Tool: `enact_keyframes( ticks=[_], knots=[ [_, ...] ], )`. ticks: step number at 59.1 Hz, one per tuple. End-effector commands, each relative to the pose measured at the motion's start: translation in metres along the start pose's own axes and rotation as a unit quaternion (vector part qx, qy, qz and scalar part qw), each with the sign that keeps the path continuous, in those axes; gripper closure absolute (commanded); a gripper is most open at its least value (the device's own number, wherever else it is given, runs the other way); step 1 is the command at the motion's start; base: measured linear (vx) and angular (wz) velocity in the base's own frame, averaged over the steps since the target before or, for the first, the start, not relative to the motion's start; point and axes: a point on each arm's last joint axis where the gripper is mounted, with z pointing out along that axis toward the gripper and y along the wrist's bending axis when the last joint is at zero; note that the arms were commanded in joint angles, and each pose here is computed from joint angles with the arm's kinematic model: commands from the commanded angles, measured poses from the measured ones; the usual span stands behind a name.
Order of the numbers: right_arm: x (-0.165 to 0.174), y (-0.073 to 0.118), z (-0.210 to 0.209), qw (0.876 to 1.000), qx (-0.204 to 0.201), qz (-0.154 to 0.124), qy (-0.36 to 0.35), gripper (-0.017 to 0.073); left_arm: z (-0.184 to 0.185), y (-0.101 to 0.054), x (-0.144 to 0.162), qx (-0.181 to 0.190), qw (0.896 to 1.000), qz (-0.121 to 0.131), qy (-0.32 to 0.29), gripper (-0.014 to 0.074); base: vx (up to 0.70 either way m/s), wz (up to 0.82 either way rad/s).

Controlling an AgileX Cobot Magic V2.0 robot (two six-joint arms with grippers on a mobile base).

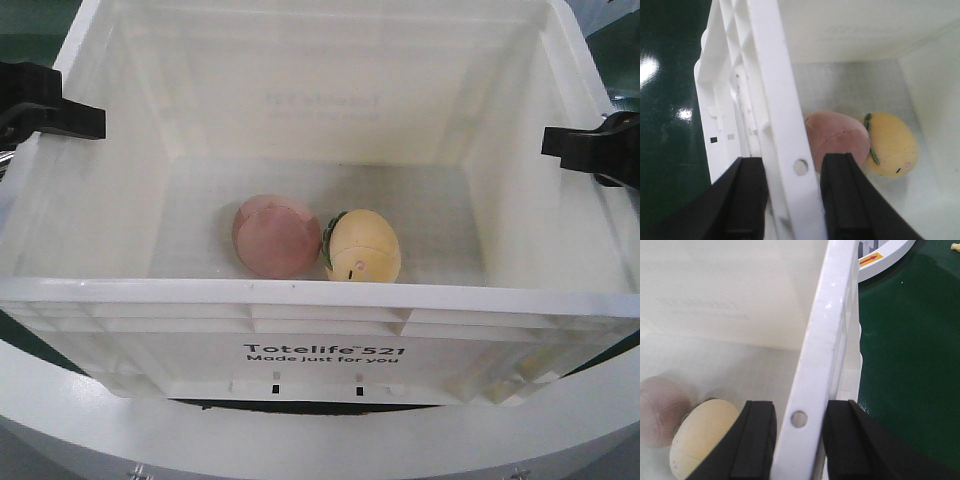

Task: Place moving items into box and shelve
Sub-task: 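Hold the crate with both grippers while the base turns away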

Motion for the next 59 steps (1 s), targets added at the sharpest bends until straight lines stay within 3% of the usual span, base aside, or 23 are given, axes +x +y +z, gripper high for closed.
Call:
enact_keyframes(
  ticks=[1, 59],
  knots=[
    [-0.0259, 0.0065, -0.0181, 0.994, -0.013, 0.016, -0.108, 0.0565, -0.0231, -0.0185, -0.0157, 0.049, 0.995, 0.003, -0.092, 0.0600, -0.11, 0.03],
    [-0.0259, 0.0065, -0.0181, 0.994, -0.013, 0.016, -0.108, 0.0565, -0.0231, -0.0185, -0.0157, 0.049, 0.995, 0.003, -0.092, 0.0600, -0.10, 0.28]
  ],
)
